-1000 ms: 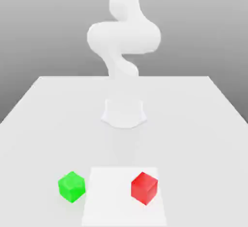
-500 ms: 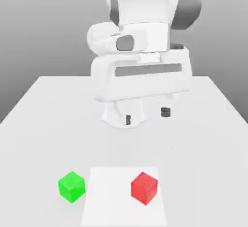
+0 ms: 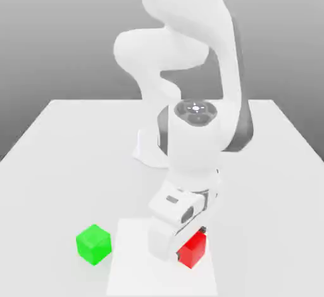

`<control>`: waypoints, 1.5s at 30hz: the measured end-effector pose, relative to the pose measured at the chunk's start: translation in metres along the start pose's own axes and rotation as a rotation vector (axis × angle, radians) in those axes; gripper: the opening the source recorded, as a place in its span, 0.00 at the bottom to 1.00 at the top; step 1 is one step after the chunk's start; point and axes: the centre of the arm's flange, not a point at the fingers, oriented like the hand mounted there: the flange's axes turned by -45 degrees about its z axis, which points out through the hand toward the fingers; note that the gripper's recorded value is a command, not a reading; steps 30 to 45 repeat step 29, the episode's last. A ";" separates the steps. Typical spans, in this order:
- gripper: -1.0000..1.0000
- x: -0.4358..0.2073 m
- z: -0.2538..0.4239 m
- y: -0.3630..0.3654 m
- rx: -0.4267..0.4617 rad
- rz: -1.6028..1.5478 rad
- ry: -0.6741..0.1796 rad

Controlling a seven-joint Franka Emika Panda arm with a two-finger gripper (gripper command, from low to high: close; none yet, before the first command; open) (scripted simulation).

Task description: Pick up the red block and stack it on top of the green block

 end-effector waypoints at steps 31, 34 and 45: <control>1.00 -0.164 -0.036 0.108 0.001 0.753 0.000; 1.00 -0.164 -0.036 0.108 0.001 0.753 0.000; 1.00 -0.164 -0.036 0.108 0.001 0.753 0.000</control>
